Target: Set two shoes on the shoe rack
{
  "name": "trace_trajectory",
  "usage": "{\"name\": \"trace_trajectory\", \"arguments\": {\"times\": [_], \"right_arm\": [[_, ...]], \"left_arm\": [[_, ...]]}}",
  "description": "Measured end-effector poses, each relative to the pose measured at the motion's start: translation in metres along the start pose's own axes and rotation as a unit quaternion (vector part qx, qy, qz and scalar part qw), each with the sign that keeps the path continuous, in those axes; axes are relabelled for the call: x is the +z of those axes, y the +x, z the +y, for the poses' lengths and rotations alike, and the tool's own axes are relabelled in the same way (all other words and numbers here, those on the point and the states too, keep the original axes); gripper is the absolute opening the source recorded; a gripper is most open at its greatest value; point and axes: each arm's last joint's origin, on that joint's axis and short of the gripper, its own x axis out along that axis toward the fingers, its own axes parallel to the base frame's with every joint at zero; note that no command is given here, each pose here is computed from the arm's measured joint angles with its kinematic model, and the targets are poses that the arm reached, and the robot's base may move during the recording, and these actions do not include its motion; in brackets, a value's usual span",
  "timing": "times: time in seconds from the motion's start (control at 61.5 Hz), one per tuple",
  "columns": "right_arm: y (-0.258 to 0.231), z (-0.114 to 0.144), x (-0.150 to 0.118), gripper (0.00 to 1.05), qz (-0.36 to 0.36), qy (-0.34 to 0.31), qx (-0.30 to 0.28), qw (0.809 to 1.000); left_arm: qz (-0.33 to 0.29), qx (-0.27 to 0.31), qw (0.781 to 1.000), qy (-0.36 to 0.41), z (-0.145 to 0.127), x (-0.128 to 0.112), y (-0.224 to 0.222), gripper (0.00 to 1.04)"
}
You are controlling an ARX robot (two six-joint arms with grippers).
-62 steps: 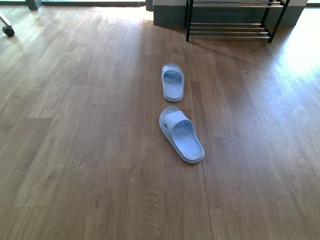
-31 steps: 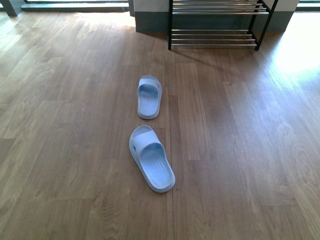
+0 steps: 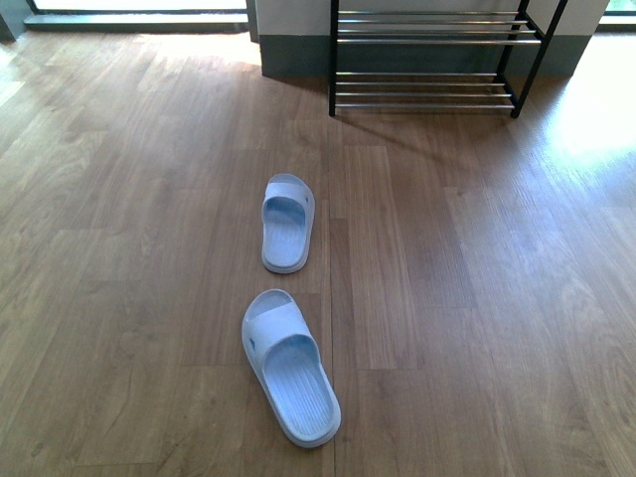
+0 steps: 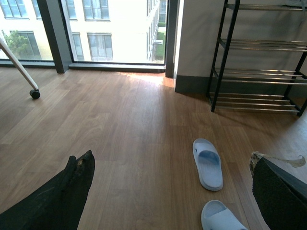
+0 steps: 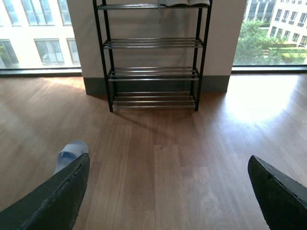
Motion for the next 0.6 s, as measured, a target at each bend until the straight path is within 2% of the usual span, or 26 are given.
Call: {"name": "trace_trajectory", "arguments": {"times": [0.601], "right_arm": [[0.0,0.0,0.0001,0.96,0.0,0.0,0.0,1.0]], "left_arm": [[0.0,0.0,1.0,0.0,0.0,0.0,0.0,0.95]]}}
